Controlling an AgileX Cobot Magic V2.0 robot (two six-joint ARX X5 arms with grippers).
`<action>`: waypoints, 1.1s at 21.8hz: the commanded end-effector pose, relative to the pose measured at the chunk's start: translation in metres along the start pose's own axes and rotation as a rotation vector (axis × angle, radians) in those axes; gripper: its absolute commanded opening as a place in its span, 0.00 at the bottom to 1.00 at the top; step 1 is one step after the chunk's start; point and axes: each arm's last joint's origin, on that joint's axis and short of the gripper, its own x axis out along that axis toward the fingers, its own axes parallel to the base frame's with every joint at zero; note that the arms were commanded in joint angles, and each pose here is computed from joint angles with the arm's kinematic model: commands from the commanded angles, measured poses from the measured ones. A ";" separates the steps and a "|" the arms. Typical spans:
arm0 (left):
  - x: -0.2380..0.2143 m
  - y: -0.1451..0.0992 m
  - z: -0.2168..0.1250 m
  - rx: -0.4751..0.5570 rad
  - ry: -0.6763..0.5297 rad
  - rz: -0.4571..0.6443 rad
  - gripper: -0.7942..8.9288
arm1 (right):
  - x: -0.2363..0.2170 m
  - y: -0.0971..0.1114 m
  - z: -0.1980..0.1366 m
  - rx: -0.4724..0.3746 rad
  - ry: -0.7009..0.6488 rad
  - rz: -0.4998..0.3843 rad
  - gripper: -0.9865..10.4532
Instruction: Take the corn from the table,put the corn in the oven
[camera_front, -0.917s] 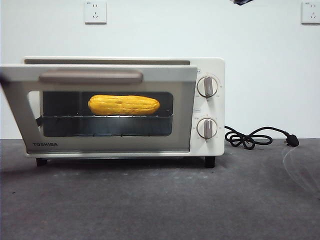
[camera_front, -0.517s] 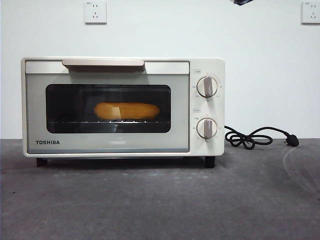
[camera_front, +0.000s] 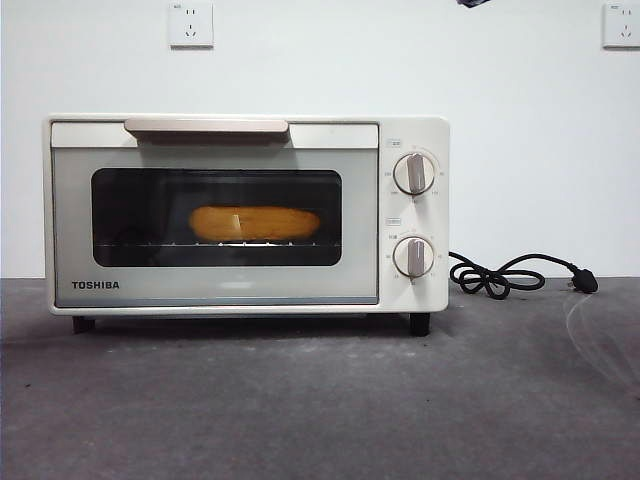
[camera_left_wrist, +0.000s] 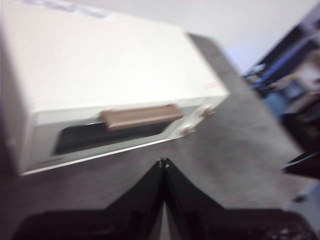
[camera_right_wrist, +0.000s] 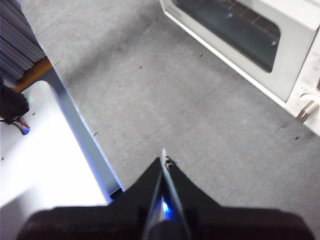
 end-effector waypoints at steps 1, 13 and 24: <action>-0.012 -0.012 -0.007 0.046 -0.055 0.135 0.07 | 0.000 -0.001 0.005 -0.006 -0.034 -0.032 0.07; -0.042 -0.035 -0.025 0.088 -0.179 0.204 0.08 | -0.002 -0.006 0.015 0.038 -0.134 -0.148 0.08; -0.021 -0.024 -0.016 0.016 -0.084 0.216 0.08 | -0.002 -0.007 0.015 0.044 -0.129 -0.184 0.08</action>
